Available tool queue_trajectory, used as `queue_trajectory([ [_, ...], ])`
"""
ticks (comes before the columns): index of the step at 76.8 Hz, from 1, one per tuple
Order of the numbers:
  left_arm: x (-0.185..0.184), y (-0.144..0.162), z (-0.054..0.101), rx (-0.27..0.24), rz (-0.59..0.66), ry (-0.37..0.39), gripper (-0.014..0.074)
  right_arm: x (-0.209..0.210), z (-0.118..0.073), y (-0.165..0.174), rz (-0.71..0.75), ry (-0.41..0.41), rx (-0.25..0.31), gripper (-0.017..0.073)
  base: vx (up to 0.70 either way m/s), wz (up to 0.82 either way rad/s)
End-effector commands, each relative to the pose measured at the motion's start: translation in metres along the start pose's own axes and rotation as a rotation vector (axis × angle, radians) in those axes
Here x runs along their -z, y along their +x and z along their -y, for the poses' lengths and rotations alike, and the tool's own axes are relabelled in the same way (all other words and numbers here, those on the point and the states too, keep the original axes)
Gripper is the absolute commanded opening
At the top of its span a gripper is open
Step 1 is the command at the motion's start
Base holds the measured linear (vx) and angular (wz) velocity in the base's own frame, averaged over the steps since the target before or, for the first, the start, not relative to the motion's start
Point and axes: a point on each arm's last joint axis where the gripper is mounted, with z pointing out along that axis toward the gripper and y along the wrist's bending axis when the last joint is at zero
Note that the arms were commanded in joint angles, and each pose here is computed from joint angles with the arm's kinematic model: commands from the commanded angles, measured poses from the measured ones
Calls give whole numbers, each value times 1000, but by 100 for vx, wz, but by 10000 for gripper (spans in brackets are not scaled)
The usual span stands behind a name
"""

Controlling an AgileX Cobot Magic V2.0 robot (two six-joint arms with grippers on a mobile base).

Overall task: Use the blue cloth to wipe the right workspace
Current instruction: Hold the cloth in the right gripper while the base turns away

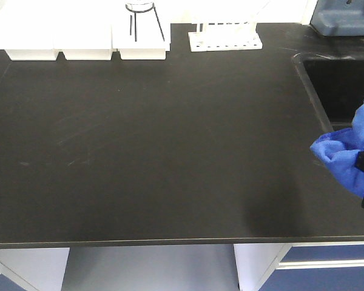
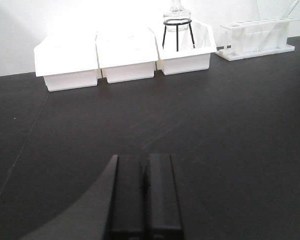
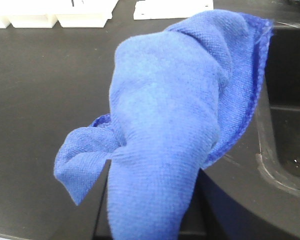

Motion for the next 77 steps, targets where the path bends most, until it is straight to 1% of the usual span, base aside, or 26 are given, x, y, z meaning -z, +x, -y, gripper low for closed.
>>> queue_trajectory([
  [1,3,-16,1,3,108,16,-6,4,1,-14,94,13,-1,-4,0,0],
  [50,3,-16,1,3,108,16,-6,4,1,-14,93,13,0,-4,0,1],
  [77,3,-16,1,3,108,16,-6,4,1,-14,91,13,0,-4,-7,2],
])
